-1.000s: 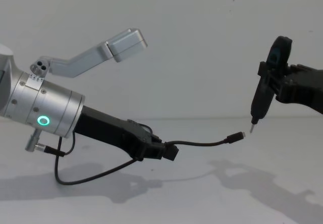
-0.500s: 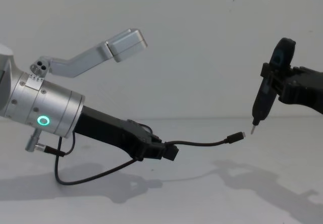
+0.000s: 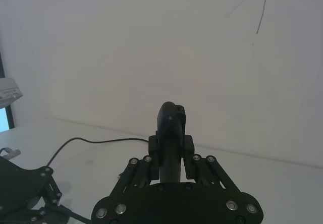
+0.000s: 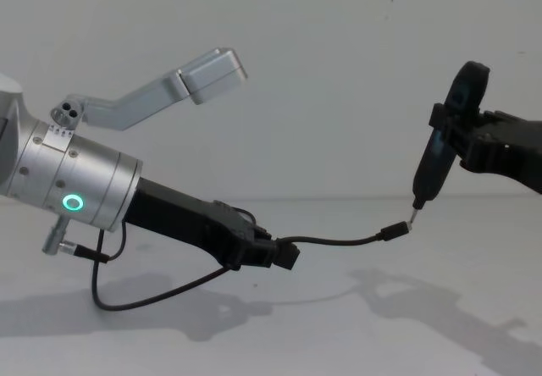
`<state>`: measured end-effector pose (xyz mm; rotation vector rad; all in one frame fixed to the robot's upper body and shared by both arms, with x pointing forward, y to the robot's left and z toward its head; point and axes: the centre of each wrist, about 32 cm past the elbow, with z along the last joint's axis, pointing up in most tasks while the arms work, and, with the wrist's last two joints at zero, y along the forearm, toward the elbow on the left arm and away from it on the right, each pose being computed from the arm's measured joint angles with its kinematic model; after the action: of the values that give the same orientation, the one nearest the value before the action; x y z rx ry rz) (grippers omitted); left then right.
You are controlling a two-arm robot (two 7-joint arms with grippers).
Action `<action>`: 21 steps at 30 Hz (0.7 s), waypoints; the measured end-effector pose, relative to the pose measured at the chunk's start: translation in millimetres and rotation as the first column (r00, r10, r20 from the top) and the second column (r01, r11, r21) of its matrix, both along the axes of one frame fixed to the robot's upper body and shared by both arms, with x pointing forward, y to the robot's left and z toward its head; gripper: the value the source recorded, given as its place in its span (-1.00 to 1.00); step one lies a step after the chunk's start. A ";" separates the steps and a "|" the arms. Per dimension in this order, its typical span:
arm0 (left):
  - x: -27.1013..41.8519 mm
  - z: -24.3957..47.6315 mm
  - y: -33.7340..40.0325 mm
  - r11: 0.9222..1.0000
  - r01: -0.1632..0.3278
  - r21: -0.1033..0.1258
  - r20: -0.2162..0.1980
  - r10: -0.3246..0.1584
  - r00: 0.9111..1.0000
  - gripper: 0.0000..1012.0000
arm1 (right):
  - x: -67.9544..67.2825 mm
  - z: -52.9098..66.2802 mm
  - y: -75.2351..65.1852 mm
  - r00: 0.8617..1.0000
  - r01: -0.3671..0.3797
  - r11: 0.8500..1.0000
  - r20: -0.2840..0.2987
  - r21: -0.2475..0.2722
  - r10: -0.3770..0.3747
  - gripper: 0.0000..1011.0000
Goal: Pick up the data cable with the one hand.
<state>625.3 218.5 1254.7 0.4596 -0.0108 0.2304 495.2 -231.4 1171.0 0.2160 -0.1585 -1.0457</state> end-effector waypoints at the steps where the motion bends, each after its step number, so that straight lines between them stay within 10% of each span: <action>1: 0.0 0.0 0.0 1.000 0.000 0.000 0.000 0.000 1.000 -0.92 | 0.1 -0.1 0.3 1.000 -0.003 1.000 0.000 0.002 0.003 -0.48; 21: 0.0 0.0 0.0 1.000 0.000 0.000 0.000 0.000 1.000 -0.92 | -0.8 0.4 2.7 1.000 -0.005 1.000 -0.004 0.008 0.005 -0.48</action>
<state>625.4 218.5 1254.7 0.4597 -0.0108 0.2304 494.4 -228.8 1171.4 0.2216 -0.1499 -1.0418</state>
